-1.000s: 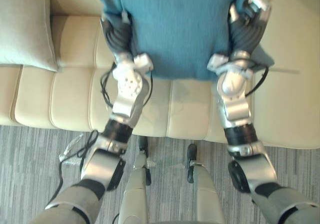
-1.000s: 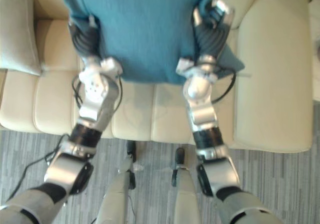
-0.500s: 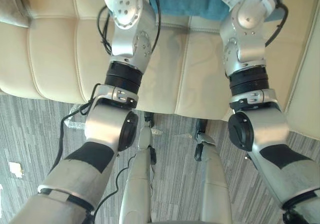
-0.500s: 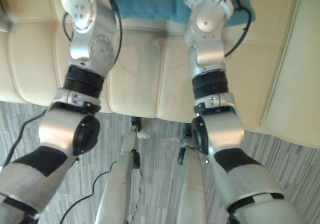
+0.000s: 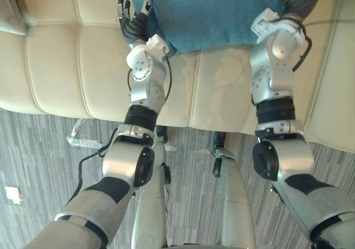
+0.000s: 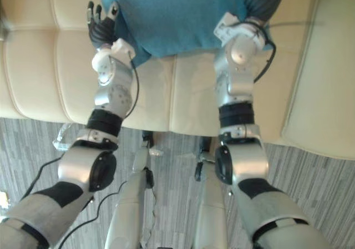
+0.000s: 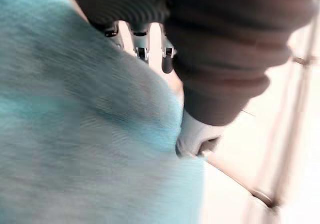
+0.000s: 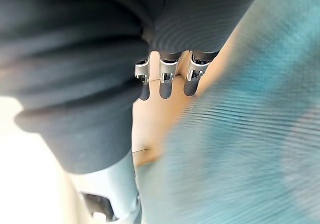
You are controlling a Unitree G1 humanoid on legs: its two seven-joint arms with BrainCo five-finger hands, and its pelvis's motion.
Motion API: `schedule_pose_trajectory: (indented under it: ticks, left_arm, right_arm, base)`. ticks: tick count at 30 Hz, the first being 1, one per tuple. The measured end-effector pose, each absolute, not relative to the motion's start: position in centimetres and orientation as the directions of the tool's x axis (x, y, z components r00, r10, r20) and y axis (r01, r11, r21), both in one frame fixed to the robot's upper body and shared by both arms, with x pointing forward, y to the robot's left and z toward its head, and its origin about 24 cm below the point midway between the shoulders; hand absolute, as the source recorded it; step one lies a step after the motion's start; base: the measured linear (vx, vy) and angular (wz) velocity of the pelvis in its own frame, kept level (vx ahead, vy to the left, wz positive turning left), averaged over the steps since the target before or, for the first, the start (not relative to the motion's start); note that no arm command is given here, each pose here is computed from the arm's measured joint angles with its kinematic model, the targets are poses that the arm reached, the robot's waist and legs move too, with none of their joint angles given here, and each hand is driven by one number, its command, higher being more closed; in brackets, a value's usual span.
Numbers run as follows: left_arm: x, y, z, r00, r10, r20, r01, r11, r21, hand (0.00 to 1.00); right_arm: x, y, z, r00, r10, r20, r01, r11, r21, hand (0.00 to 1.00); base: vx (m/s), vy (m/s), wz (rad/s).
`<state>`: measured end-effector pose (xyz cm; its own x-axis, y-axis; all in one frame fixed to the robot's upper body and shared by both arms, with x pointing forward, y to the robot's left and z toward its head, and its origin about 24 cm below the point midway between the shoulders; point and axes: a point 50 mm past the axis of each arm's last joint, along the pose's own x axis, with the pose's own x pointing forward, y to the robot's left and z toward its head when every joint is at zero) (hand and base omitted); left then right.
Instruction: Pick up cushions and gather them together orderly.
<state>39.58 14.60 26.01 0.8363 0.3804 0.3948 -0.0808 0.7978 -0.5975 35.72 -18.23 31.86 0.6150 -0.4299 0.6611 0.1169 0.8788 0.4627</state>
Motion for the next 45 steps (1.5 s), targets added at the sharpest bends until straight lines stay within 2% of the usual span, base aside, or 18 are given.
schedule_pose_trajectory:
  ticks: [4, 5, 7, 8, 12, 13, 14, 16, 18, 19, 20, 23, 24, 28, 32, 35, 41, 45]
  left_arm:
    - [37.9, 20.6, 24.3, 0.769, 0.441, 0.462, -0.173, 0.84, -0.514, 0.0]
    - [37.6, 21.1, 24.1, 0.763, 0.444, 0.469, -0.18, 0.843, -0.507, 0.0]
    - [36.1, 22.8, 21.4, 0.76, 0.452, 0.467, -0.223, 0.856, -0.466, 0.0]
    - [35.8, 22.9, 20.9, 0.764, 0.448, 0.464, -0.227, 0.86, -0.457, 0.0]
    - [32.6, 22.0, 12.3, 0.865, 0.39, 0.315, -0.262, 0.887, -0.38, 0.0]
    - [30.6, 20.8, 8.0, 0.913, 0.354, 0.203, -0.268, 0.895, -0.357, 0.0]
    - [30.2, 20.6, 7.2, 0.92, 0.347, 0.179, -0.27, 0.896, -0.352, 0.0]
    - [26.3, 18.5, 0.9, 0.966, 0.256, -0.03, -0.254, 0.92, -0.298, 0.0]
    - [23.7, 17.5, -2.4, 0.965, 0.204, -0.163, -0.241, 0.936, -0.256, 0.0]
    - [21.7, 17.1, -4.8, 0.949, 0.167, -0.266, -0.227, 0.95, -0.213, 0.0]
    - [21.0, 17.0, -5.7, 0.939, 0.155, -0.306, -0.22, 0.956, -0.191, 0.0]
    - [17.1, 17.0, -10.0, 0.847, 0.14, -0.514, -0.227, 0.968, -0.11, 0.0]
    - [15.2, 17.2, -11.7, 0.784, 0.154, -0.602, -0.247, 0.966, -0.073, 0.0]
    - [11.6, 18.2, -14.3, 0.634, 0.207, -0.745, -0.317, 0.948, -0.006, 0.0]
    - [9.9, 19.1, -15.2, 0.562, 0.235, -0.793, -0.343, 0.939, 0.035, 0.0]
    - [9.2, 19.8, -15.5, 0.535, 0.23, -0.813, -0.307, 0.949, 0.067, 0.0]
    - [8.5, 20.3, -15.9, 0.491, 0.228, -0.841, -0.284, 0.954, 0.093, 0.0]
    - [9.8, 20.2, -15.6, 0.518, 0.223, -0.826, -0.272, 0.958, 0.088, 0.0]
  right_arm:
    - [33.4, -21.8, 28.6, 0.596, -0.355, 0.72, 0.149, 0.93, 0.335, 0.0]
    - [33.2, -21.9, 28.2, 0.599, -0.347, 0.722, 0.151, 0.934, 0.323, 0.0]
    - [31.8, -22.6, 24.7, 0.644, -0.304, 0.702, 0.165, 0.951, 0.261, 0.0]
    - [31.6, -22.6, 24.0, 0.654, -0.295, 0.696, 0.167, 0.954, 0.248, 0.0]
    - [29.3, -22.0, 15.6, 0.824, -0.218, 0.524, 0.157, 0.975, 0.159, 0.0]
    - [27.9, -21.2, 11.6, 0.893, -0.188, 0.408, 0.139, 0.979, 0.147, 0.0]
    - [27.6, -21.0, 10.9, 0.904, -0.184, 0.386, 0.136, 0.98, 0.148, 0.0]
    - [24.9, -20.1, 5.3, 0.969, -0.165, 0.184, 0.139, 0.98, 0.143, 0.0]
    - [23.0, -20.0, 1.6, 0.984, -0.175, 0.031, 0.169, 0.975, 0.145, 0.0]
    - [21.4, -20.0, -1.3, 0.978, -0.182, -0.102, 0.194, 0.973, 0.128, 0.0]
    - [20.7, -19.9, -2.4, 0.972, -0.183, -0.15, 0.203, 0.971, 0.128, 0.0]
    - [17.1, -19.1, -7.7, 0.894, -0.189, -0.405, 0.263, 0.955, 0.135, 0.0]
    - [15.4, -18.5, -9.6, 0.844, -0.181, -0.505, 0.29, 0.946, 0.145, 0.0]
    - [11.5, -18.2, -13.4, 0.689, -0.197, -0.697, 0.402, 0.904, 0.142, 0.0]
    - [9.7, -19.2, -14.6, 0.603, -0.232, -0.763, 0.469, 0.877, 0.104, 0.0]
    - [7.5, -19.5, -15.8, 0.502, -0.238, -0.831, 0.513, 0.856, 0.066, 0.0]
    - [7.3, -19.6, -16.2, 0.458, -0.233, -0.858, 0.533, 0.845, 0.055, 0.0]
    - [9.9, -19.4, -15.7, 0.516, -0.22, -0.828, 0.503, 0.86, 0.085, 0.0]
  base:
    - [0.0, -0.076, 0.02]
    - [0.03, -0.101, 0.02]
    - [0.05, -0.094, 0.06]
    - [0.05, -0.08, 0.07]
    - [0.08, -0.113, 0.05]
    - [0.06, -0.097, 0.01]
    - [0.07, -0.075, -0.01]
    - [0.07, -0.041, 0.03]
    - [0.1, -0.015, 0.01]
    - [0.1, 0.0, -0.02]
    - [0.1, 0.007, -0.03]
    - [0.1, 0.009, -0.04]
    - [0.05, 0.016, -0.05]
    - [0.07, 0.023, -0.15]
    - [0.07, 0.016, -0.11]
    - [0.07, 0.014, 0.04]
    - [0.05, 0.019, -0.07]
    - [-0.02, 0.023, -0.35]
